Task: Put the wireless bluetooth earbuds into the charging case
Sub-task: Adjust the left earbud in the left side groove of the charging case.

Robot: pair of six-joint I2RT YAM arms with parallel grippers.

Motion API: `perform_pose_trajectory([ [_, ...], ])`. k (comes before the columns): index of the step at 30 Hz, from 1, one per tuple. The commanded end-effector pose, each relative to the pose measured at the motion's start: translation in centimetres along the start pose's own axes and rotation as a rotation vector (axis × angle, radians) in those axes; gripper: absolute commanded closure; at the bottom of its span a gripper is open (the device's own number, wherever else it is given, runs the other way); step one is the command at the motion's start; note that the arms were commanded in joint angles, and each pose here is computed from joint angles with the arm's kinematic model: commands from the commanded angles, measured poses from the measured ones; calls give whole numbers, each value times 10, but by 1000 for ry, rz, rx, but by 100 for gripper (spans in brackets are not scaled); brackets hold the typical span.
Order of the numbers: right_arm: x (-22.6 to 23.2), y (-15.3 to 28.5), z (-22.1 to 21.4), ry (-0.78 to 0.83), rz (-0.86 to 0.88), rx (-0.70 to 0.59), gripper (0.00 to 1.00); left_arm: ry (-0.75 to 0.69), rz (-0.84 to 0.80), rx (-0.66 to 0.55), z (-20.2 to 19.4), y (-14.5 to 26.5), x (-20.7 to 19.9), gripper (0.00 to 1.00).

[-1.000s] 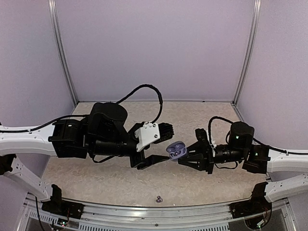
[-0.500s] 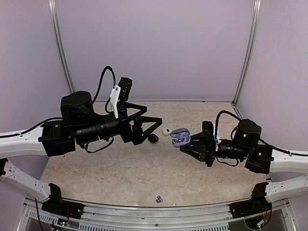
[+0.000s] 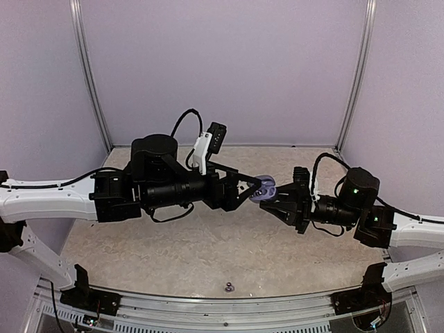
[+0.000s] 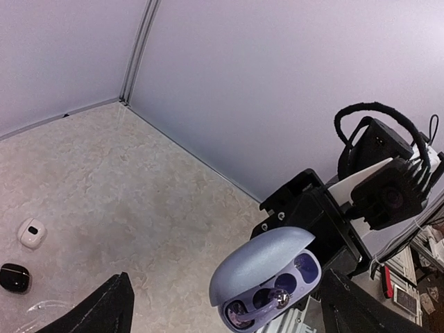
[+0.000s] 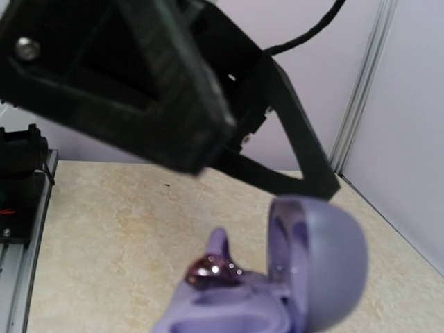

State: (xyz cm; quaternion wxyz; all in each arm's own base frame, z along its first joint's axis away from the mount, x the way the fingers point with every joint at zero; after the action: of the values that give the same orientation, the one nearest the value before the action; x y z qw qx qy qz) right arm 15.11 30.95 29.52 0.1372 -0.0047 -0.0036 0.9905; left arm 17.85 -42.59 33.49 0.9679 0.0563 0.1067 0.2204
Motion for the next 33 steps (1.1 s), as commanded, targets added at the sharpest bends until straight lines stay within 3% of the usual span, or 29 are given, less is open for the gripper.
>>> perform_pose_trajectory([
  [1,3,1,22,21,4,-58,100,1,17,-1,10,-4,-1,10],
  [25,4,3,22,-4,4,-66,100,-6,7,72,-26,-10,6,36],
  [33,4,5,23,-12,3,-74,100,-17,25,83,-32,-8,10,36],
])
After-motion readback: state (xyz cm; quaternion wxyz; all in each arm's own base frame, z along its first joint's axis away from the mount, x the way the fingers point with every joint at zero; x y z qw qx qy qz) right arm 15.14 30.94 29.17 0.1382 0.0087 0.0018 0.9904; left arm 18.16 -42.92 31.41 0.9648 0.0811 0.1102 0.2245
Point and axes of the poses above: each gripper's point midway between its finger pads, its own y axis back along the fingers, its own x axis along the line the jaws close on, z = x × y, the point moved 1 cm from there along y, back along the fingers, and after that the axes turned 13 degrees about -y, right-handed, at the moved point
